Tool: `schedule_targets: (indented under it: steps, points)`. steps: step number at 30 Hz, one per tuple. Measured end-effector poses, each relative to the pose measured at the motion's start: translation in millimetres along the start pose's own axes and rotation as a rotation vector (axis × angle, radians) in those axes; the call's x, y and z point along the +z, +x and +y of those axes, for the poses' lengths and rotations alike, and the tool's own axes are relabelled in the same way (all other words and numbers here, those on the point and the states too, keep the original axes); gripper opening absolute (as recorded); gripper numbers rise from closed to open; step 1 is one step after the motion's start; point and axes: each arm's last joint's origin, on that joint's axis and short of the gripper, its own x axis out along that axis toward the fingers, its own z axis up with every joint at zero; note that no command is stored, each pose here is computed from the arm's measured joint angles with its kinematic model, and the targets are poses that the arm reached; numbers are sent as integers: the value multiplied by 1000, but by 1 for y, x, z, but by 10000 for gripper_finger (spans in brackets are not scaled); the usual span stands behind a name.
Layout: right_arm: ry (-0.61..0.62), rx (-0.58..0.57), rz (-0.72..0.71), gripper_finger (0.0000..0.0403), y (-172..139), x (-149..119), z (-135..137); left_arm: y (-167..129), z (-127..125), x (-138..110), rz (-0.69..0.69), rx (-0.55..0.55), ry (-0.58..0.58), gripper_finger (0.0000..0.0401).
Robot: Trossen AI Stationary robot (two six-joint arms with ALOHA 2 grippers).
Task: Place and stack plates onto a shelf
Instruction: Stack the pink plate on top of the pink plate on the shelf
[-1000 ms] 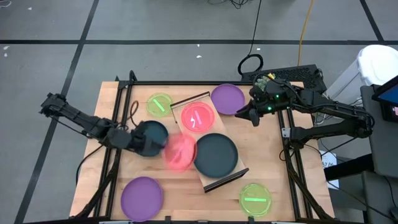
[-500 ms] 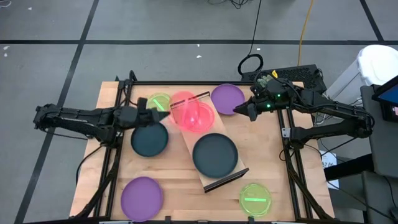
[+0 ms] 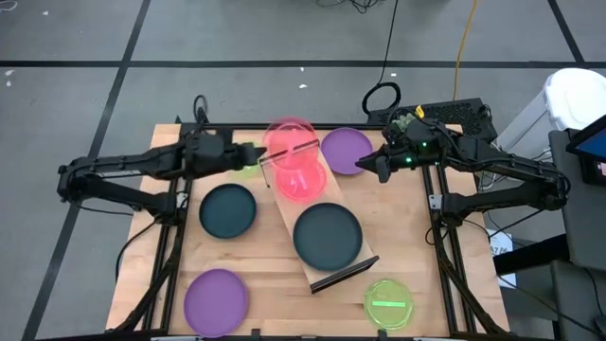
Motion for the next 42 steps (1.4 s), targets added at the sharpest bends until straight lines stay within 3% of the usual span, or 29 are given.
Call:
schedule_targets:
  steps: [13,42]
  points:
    - [-67,-20,27,121,0,-3,-2,46,2,-9,65,134,-40,3]
    - [-162,-43,55,121,0,-4,-5,71,13,-41,184,279,-72,3]
